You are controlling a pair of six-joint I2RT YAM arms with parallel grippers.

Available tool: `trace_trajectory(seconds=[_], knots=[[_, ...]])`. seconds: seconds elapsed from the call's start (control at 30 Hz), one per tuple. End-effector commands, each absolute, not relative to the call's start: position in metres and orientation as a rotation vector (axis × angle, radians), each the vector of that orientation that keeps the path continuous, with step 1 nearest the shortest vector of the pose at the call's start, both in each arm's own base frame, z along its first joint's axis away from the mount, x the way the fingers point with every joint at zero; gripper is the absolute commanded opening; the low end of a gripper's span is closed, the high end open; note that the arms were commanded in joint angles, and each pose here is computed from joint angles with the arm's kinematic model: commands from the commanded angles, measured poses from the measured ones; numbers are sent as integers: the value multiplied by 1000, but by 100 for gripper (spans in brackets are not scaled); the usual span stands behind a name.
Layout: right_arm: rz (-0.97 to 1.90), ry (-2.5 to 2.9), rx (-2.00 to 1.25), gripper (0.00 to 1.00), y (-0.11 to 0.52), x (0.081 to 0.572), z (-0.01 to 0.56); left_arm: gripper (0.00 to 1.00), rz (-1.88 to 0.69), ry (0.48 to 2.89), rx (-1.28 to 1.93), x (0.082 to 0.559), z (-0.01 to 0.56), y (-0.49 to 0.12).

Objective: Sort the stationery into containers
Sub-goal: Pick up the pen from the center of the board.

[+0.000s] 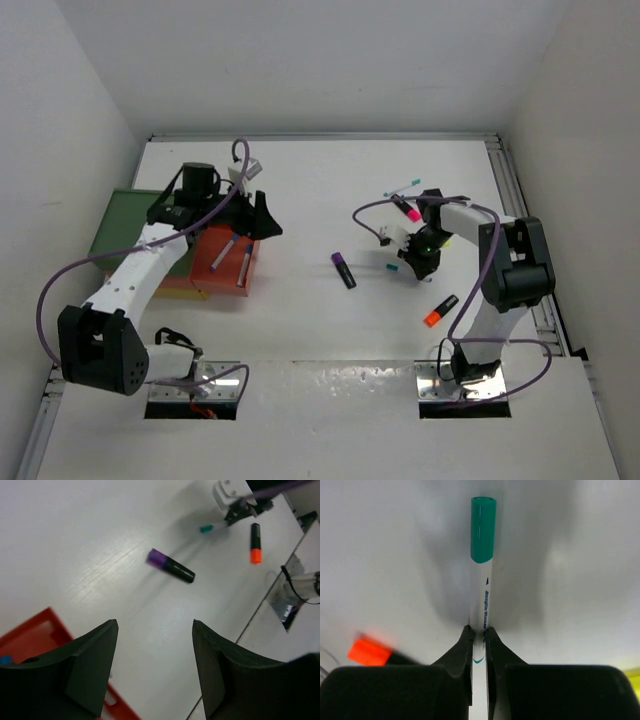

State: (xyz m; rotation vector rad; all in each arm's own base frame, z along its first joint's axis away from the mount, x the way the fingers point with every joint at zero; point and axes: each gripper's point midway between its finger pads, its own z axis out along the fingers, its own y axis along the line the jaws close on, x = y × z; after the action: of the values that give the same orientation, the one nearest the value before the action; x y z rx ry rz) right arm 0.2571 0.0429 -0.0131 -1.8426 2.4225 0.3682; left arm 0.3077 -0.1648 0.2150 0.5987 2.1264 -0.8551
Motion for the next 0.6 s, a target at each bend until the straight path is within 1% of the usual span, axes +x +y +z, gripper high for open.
trace_trajectory(seconds=[0.0,0.13,0.17,0.23,0.27,0.33,0.37,0.43,0.47,0.53,0.57], knots=[[521,2441,-1554,0,80,282,0,67,-1053,1943,560,306,246,-199],[664,2468,-1372,0,101,283,13,65,-1111,1924,577,307,242,-238],[691,2495,-1299,0,104,285,17,65,-1117,1942,581,312,237,-247],[783,2507,-1182,0,113,287,26,64,-1159,1961,595,308,231,-271],[817,2511,-1140,0,117,287,30,64,-1184,1998,578,311,218,-278],[882,2506,-1050,0,124,290,39,64,-1257,1997,566,310,216,-299],[947,2512,-970,0,131,290,47,64,-1283,2038,551,314,201,-307],[1002,2480,-886,0,137,296,59,64,-1355,2025,529,319,207,-324],[1043,2496,-802,0,141,297,65,64,-1381,2059,509,324,195,-330],[1144,2460,-690,0,152,301,83,64,-1471,2025,506,327,206,-347],[1203,2439,-651,0,157,302,91,64,-1489,2045,500,330,197,-353]])
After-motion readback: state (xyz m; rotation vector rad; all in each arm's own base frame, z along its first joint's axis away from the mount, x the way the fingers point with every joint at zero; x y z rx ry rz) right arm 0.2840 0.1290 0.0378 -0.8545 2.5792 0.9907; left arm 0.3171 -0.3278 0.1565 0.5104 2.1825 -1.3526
